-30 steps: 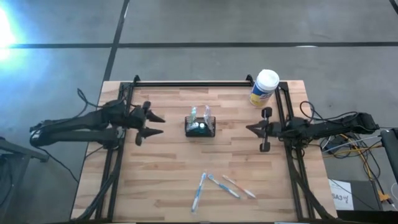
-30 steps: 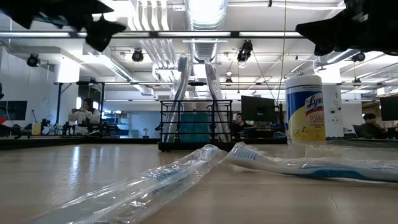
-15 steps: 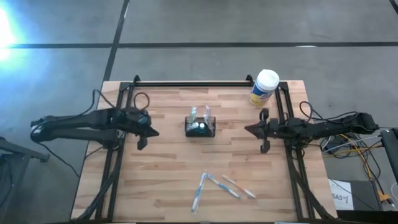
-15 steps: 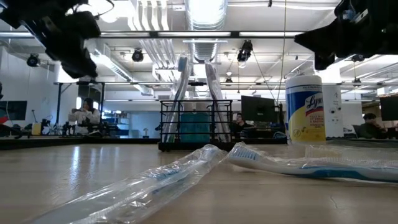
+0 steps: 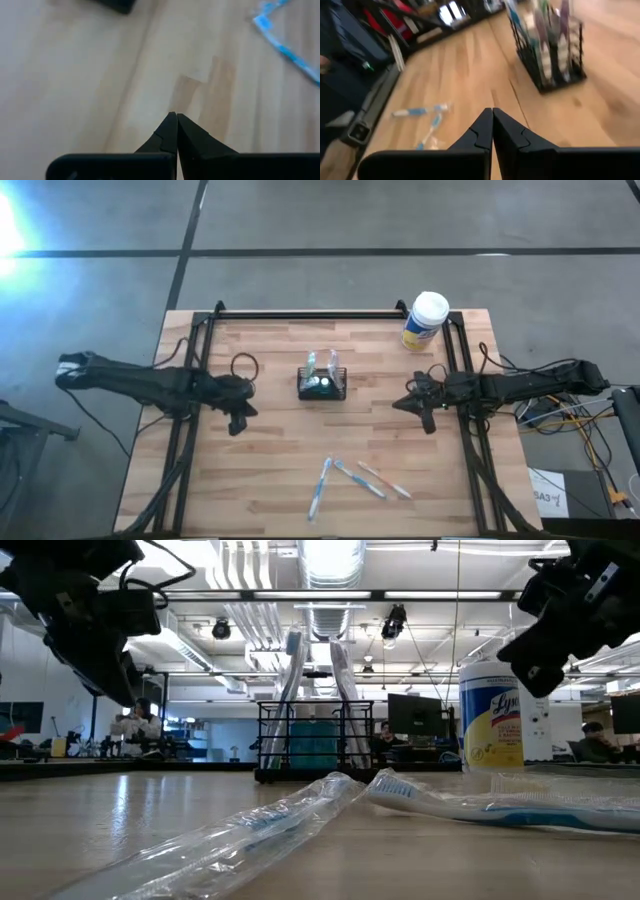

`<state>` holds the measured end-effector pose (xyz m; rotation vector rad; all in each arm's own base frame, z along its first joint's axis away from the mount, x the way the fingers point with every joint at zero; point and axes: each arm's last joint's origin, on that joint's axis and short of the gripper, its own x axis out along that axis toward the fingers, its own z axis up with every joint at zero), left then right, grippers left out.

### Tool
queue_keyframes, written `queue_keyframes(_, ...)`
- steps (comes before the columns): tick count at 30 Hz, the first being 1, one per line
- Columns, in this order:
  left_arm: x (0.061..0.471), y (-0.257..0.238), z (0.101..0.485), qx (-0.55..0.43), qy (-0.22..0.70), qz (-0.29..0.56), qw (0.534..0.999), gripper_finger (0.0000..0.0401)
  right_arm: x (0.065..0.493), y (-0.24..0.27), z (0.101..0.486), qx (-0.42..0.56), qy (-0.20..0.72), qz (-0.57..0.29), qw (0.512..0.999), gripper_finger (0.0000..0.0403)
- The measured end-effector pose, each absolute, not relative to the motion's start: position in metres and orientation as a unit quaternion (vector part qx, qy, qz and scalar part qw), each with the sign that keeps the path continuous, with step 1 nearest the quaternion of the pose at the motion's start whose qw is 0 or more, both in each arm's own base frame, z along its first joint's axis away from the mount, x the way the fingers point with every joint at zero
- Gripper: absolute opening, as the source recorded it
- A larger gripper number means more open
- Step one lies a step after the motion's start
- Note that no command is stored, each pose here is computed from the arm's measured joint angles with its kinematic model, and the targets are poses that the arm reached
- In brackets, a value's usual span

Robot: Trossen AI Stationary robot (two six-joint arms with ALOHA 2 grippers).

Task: Pick & Place toothbrushing station
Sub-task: Put the left blue toothbrush in the wire organizer

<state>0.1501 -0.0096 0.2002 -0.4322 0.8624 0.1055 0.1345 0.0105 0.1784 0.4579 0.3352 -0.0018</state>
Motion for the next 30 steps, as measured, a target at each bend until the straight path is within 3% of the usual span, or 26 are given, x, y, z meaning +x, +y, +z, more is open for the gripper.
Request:
queue_keyframes(10, 0.177, -0.039, 0.186, -0.202, 0.427, -0.032, 0.881, 0.0003, 0.133, 0.009, 0.179, 0.188, 0.188, -0.027, 0.964, 0.0008)
queue_keyframes(20, 0.196, -0.055, 0.169, -0.199, 0.457, -0.054, 0.865, 0.0003, 0.135, 0.005, 0.19, 0.157, 0.148, -0.08, 0.973, 0.0008)
queue_keyframes(26, 0.231, -0.086, 0.172, -0.206, 0.457, -0.023, 0.865, 0.0005, 0.135, 0.005, 0.187, 0.161, 0.151, -0.091, 0.971, 0.0008)
queue_keyframes(30, 0.261, -0.11, 0.186, -0.227, 0.461, -0.003, 0.858, 0.0028, 0.135, 0.005, 0.187, 0.165, 0.151, -0.093, 0.97, 0.0008)
